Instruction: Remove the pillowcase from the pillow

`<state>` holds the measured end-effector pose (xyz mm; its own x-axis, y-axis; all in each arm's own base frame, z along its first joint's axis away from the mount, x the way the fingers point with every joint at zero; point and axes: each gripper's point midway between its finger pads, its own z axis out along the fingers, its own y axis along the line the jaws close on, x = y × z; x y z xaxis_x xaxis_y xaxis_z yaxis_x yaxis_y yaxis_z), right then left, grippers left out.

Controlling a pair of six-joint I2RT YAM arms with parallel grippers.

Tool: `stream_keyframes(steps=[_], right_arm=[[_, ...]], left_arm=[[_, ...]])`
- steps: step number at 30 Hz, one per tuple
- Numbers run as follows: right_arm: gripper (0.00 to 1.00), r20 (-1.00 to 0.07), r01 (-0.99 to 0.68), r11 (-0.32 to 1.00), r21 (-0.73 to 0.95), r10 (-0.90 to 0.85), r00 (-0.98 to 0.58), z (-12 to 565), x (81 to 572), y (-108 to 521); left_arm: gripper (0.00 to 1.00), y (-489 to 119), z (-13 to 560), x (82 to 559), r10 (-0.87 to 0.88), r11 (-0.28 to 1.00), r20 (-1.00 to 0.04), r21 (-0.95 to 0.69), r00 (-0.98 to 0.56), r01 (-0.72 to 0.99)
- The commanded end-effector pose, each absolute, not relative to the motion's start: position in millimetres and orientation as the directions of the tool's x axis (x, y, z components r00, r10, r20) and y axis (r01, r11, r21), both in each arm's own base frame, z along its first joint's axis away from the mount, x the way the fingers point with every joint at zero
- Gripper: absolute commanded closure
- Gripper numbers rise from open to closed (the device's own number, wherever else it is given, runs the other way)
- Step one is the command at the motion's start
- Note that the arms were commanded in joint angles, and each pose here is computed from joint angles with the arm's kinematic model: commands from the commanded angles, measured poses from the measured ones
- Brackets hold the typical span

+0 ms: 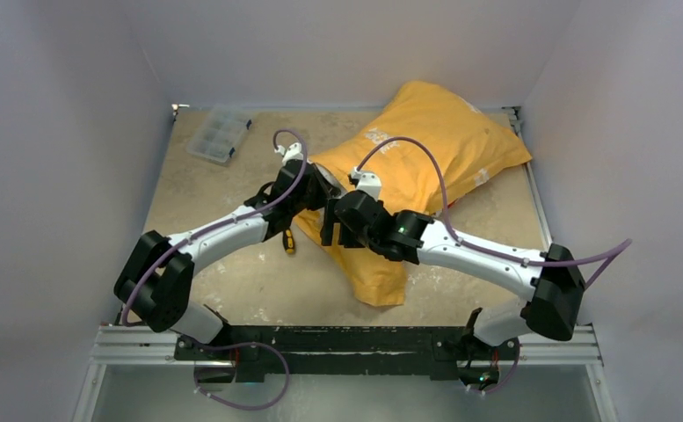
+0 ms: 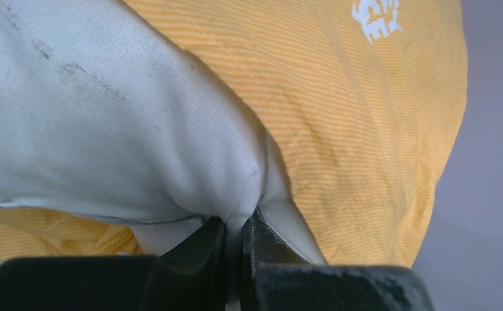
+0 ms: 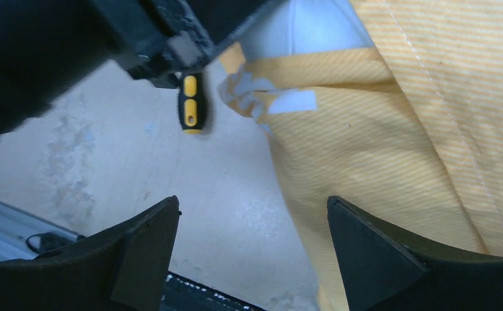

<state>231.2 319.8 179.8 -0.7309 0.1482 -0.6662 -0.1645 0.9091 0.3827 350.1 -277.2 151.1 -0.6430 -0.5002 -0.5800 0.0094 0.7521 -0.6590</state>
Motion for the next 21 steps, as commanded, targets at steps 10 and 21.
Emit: stream_keyframes(steps=[10, 21], right_arm=[[0.29, -0.637, 0.132, 0.98, 0.152, 0.199, -0.745, 103.3, 237.6, 276.4], [1.0, -0.632, 0.136, 0.977, 0.162, 0.208, -0.746, 98.9, 235.9, 275.6]], left_arm=[[1.0, -264.5, 220.4, 385.6, -0.482, 0.765, -0.665, -0.637, -0.571, 0.097], [1.0, -236.4, 254.3, 423.1, -0.518, 0.767, -0.689, -0.636, -0.507, 0.08]])
